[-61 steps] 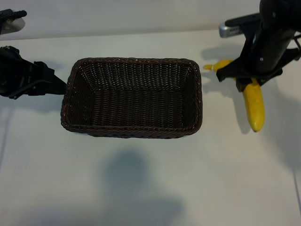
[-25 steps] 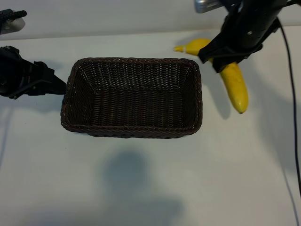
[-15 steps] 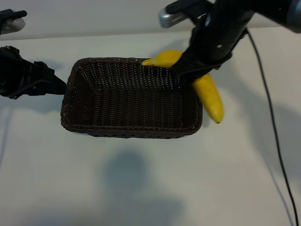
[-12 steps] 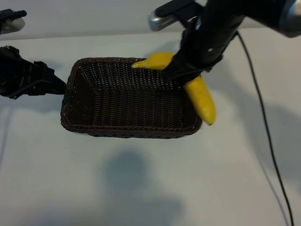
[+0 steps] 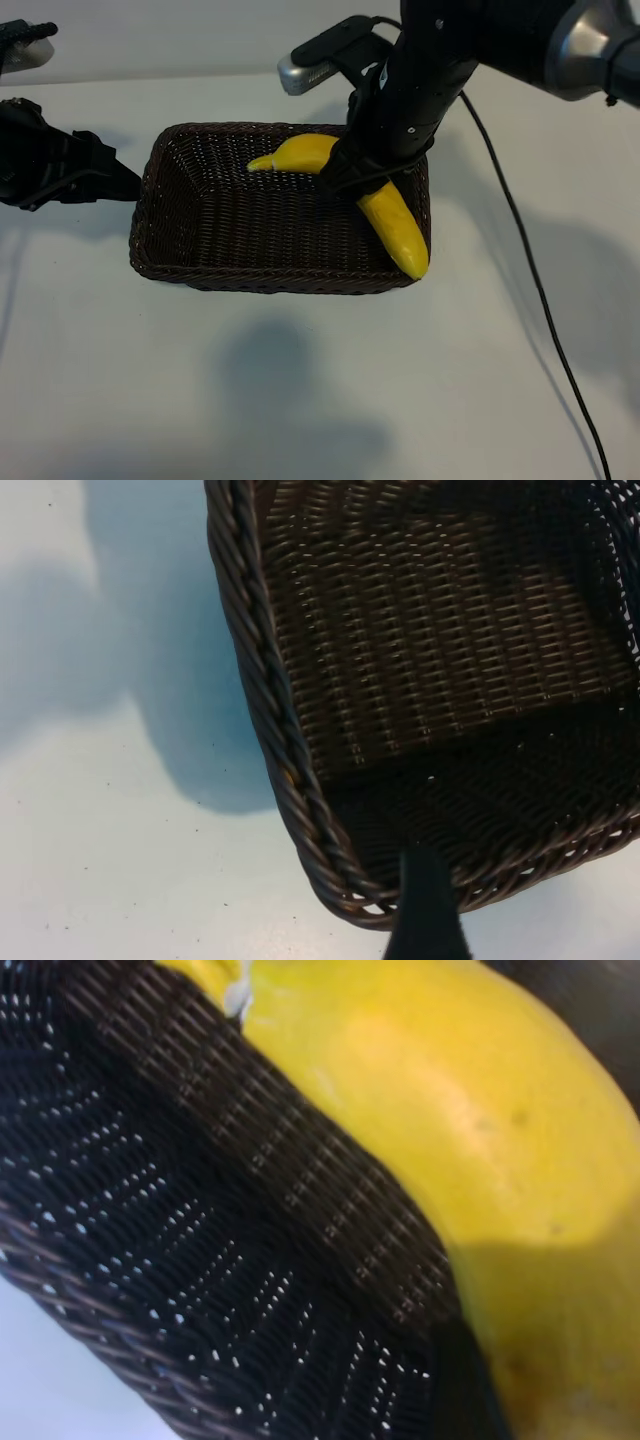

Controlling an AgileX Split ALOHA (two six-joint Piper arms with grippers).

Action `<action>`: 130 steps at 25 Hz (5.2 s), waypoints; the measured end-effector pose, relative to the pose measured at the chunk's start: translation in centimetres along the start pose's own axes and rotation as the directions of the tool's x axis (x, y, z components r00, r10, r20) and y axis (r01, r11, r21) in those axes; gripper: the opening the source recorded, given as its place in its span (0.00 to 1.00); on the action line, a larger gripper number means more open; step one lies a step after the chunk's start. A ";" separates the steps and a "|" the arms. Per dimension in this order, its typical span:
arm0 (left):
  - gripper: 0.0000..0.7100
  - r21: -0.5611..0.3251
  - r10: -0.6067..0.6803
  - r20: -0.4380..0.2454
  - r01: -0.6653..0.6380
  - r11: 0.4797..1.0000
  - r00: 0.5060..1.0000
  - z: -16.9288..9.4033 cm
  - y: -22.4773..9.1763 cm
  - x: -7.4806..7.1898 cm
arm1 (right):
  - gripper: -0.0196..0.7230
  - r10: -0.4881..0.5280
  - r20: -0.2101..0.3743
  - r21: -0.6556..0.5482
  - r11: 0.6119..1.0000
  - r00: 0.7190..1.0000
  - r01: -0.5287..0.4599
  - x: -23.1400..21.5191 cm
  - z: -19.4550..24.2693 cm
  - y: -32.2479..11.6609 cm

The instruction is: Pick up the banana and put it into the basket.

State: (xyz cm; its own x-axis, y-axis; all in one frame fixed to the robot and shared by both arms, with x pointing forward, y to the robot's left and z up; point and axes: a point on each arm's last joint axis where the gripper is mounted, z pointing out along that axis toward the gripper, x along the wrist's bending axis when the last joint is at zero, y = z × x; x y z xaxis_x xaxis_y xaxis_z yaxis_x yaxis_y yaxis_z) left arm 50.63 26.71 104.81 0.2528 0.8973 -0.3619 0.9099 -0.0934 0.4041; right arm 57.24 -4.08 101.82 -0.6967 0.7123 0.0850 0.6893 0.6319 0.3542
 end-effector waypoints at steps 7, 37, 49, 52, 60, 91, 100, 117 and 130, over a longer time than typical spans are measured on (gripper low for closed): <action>0.76 0.000 0.000 0.000 0.000 1.000 1.000 0.0 0.0 0.0 | 0.60 -0.024 -0.008 -0.024 0.999 1.000 0.024 0.1 -0.1 0.3; 0.76 0.002 0.002 0.001 -0.002 1.000 1.000 0.0 0.0 0.0 | 0.60 -0.294 -0.058 -0.051 0.955 0.954 0.291 2.5 1.7 3.1; 0.76 0.002 0.000 0.001 0.000 1.000 1.000 0.0 0.0 0.0 | 0.60 -0.430 -0.087 -0.131 0.899 0.899 0.417 3.1 1.6 3.6; 0.76 0.002 0.000 0.001 0.000 1.000 1.000 0.0 0.0 0.0 | 0.60 -0.448 -0.087 -0.135 0.890 0.890 0.435 3.1 1.6 3.6; 0.76 0.002 0.000 0.001 0.000 1.000 1.000 0.0 0.0 0.0 | 0.60 -0.460 -0.095 -0.124 0.885 0.883 0.448 3.0 2.4 3.5; 0.76 0.002 0.003 0.001 -0.003 1.000 1.000 0.0 0.0 0.0 | 0.60 -0.475 -0.122 -0.079 0.880 0.871 0.469 3.7 8.6 3.1; 0.76 0.002 0.003 0.001 -0.003 1.000 1.000 0.0 0.0 0.0 | 0.82 -0.454 -0.130 -0.072 0.891 0.882 0.448 3.7 8.6 3.1; 0.76 0.001 0.004 0.000 -0.004 1.000 1.000 0.0 0.0 0.0 | 0.84 -0.419 -0.010 -0.041 0.907 0.908 0.419 3.1 3.3 6.2; 0.76 0.001 0.015 0.000 -0.015 1.000 1.000 0.0 0.0 0.0 | 0.84 -0.357 0.038 0.026 0.934 0.933 0.356 2.4 2.5 6.1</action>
State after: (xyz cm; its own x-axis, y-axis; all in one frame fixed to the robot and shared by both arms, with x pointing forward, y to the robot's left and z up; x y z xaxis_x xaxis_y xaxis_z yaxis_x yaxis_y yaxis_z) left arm 50.62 26.70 104.80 0.2664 0.8957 -0.3561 0.9063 -0.1070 0.4088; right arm 60.30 2.25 101.84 -0.8888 0.4509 -0.0822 0.4010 0.8518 0.3372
